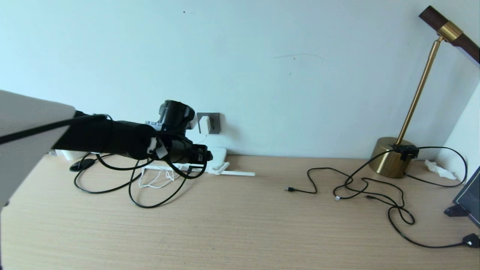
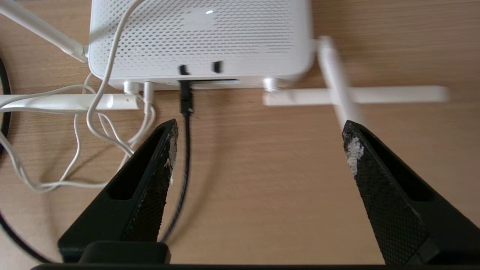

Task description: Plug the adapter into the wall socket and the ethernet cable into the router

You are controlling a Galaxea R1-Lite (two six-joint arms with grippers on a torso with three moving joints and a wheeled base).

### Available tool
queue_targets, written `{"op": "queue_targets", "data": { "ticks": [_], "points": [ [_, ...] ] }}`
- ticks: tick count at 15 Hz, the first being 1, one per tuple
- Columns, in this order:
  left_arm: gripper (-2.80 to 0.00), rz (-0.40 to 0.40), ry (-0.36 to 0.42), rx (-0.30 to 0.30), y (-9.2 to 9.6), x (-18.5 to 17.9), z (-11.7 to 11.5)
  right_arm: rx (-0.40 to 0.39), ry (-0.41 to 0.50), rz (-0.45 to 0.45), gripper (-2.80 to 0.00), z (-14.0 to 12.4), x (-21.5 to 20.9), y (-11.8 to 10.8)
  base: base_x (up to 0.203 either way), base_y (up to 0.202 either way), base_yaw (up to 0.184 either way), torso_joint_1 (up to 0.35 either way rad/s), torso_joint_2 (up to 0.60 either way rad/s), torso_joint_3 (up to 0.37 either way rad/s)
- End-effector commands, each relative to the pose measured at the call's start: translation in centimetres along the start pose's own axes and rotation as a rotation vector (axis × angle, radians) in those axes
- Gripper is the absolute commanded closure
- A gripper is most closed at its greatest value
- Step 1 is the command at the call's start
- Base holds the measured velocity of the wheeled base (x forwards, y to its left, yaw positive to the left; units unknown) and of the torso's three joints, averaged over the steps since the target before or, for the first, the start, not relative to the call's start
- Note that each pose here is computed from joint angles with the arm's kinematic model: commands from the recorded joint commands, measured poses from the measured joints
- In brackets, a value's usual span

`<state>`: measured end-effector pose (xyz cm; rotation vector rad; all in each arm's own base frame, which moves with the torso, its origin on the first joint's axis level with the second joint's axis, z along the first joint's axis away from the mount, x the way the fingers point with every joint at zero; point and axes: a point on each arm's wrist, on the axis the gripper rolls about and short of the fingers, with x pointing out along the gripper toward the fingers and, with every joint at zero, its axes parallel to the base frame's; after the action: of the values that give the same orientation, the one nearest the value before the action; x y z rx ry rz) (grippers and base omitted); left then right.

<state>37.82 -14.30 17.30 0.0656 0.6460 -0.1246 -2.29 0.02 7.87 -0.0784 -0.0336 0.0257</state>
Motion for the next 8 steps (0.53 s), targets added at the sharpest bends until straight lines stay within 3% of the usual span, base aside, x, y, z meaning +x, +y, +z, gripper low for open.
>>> {"op": "queue_targets", "data": {
  "ticks": [1,2,3,6,8],
  "points": [
    [-2.8,-0.066,-0.133,-0.027,-0.8,-9.4,2.4,-0.001,0.011,0.003,-2.8,-0.3,0.1,0.0,0.0,0.0,0.0,0.0,0.0,0.0],
    [-2.8,-0.082,-0.165,-0.047,-0.9,-12.3,2.7,-0.001,0.011,0.001,-2.8,-0.3,0.1,0.0,0.0,0.0,0.0,0.0,0.0,0.0],
    [0.0,-0.095,-0.204,-0.068,-0.6,-15.5,2.8,0.0,0.011,0.001,-2.8,-0.3,0.1,0.0,0.0,0.0,0.0,0.0,0.0,0.0],
    [0.0,-0.122,-0.341,-0.134,2.1,-25.6,1.7,-0.001,0.011,0.002,-2.8,-0.3,0.1,0.0,0.0,0.0,0.0,0.0,0.0,0.0],
    [0.0,-0.095,-0.44,-0.184,5.0,-31.6,-1.3,-0.001,0.011,0.001,-2.8,-0.3,0.1,0.0,0.0,0.0,0.0,0.0,0.0,0.0]
  ]
}}
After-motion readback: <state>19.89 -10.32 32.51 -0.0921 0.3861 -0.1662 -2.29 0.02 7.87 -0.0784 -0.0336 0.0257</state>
